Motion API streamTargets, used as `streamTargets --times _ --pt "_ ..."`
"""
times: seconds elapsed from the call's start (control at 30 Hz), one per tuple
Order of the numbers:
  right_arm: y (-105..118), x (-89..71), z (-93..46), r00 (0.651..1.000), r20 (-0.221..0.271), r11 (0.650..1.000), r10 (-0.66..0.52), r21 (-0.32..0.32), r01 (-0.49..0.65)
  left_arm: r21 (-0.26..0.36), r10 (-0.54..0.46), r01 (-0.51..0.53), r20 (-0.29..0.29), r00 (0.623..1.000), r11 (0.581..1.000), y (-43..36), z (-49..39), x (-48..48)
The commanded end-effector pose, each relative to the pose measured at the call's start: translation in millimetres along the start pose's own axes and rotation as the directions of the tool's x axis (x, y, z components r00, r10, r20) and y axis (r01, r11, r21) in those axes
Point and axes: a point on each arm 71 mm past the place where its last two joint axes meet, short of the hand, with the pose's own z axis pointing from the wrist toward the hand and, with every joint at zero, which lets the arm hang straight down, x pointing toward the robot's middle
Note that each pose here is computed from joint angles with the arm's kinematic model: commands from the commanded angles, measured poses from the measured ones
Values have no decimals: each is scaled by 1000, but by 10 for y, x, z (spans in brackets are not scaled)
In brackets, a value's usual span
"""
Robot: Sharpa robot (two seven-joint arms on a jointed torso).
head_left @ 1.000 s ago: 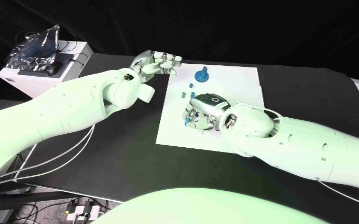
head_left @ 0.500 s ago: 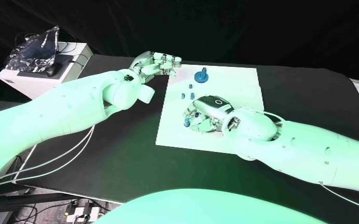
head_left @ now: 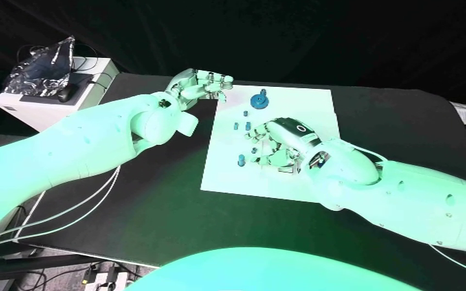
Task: Assemble the parts on the task board
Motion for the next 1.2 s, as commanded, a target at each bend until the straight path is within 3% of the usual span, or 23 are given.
streamTargets --times 0.03,0.13,0.33,0.47,0.73,0.97,1.2 --pt "-153 -209 -63 985 96 986 146 70 -153 9 -11 11 -14 1000 1000 -12 -1 14" --pt "-352 -371 -149 971 81 960 225 154 -235 11 -12 12 -12 1000 1000 -12 -5 10" --pt "-650 -586 -371 930 -27 884 366 323 -338 6 -18 18 4 1000 1000 45 -51 -16" --pt "-783 -635 -522 918 -71 840 391 435 -324 -1 -25 25 1 1000 1000 84 -73 -9" --pt "-1049 -699 -833 934 -128 743 335 645 -178 -11 -40 39 -16 999 999 136 -124 43" --pt "-1087 -680 -953 932 -218 703 288 709 -52 -14 -51 51 -30 998 999 149 -170 97" --pt "-1039 -634 -946 929 -265 702 258 712 8 -19 -68 67 -44 997 998 146 -193 134"
